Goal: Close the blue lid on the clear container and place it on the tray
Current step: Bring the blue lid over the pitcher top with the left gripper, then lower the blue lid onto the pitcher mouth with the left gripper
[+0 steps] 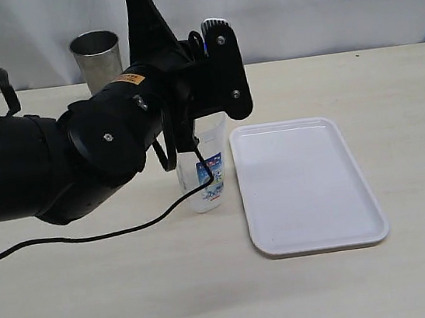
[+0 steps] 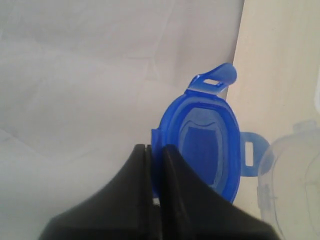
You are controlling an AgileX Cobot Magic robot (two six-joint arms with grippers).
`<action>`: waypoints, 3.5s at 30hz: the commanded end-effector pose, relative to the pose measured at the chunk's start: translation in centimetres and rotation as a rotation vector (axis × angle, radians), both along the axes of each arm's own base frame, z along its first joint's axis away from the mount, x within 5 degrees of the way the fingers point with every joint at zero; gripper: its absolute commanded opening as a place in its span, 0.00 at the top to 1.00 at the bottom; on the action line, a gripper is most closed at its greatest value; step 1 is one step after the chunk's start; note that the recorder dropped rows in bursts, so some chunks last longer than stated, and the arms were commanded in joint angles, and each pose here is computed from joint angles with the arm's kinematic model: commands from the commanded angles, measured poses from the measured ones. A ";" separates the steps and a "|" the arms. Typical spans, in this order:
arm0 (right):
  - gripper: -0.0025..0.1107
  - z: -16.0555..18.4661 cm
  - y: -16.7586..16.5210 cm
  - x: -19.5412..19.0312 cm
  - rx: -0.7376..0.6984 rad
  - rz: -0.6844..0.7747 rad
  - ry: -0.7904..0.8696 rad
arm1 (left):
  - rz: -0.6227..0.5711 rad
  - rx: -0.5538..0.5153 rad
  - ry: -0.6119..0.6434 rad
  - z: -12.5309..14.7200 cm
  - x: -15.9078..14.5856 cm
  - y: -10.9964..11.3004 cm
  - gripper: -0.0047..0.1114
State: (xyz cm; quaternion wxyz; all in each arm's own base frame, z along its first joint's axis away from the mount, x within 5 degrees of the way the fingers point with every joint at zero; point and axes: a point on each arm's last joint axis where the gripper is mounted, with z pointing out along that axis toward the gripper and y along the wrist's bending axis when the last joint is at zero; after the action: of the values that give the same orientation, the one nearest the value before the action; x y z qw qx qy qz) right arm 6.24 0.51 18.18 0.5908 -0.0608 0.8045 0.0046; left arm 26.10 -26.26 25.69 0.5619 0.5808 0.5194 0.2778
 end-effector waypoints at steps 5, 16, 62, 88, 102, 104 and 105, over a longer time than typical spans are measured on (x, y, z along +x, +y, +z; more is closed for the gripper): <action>0.94 0.0 0.0 0.0 0.005 -0.005 -0.005 | 0.066 -0.009 -0.056 0.5 -0.7 -0.1 0.96; 0.94 0.0 0.0 0.0 0.005 -0.005 -0.005 | 0.245 -0.053 -0.152 1.4 -0.6 1.2 0.96; 0.94 0.0 0.0 0.0 0.005 -0.005 -0.005 | 0.106 -0.063 0.038 -0.1 0.8 1.3 0.96; 0.94 0.0 0.0 0.0 0.005 -0.005 -0.005 | 0.115 -0.033 -0.029 0.4 -0.3 0.5 0.96; 0.94 0.0 0.0 0.0 0.005 -0.005 -0.005 | 0.092 -0.057 0.012 0.1 -1.8 -0.7 0.96; 0.94 0.0 0.0 0.0 0.005 -0.005 -0.005 | 0.093 -0.058 0.014 0.1 -1.8 -0.7 0.96; 0.94 0.0 0.0 0.0 0.005 -0.005 -0.005 | 0.097 -0.060 0.015 0.1 -1.8 -0.7 0.96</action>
State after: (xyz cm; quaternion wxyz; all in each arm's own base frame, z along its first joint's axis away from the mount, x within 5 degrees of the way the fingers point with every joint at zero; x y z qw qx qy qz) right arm 6.24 0.51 18.18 0.5908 -0.0608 0.8045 0.0046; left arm 24.46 -27.01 25.65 0.5645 0.5359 0.5641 0.2756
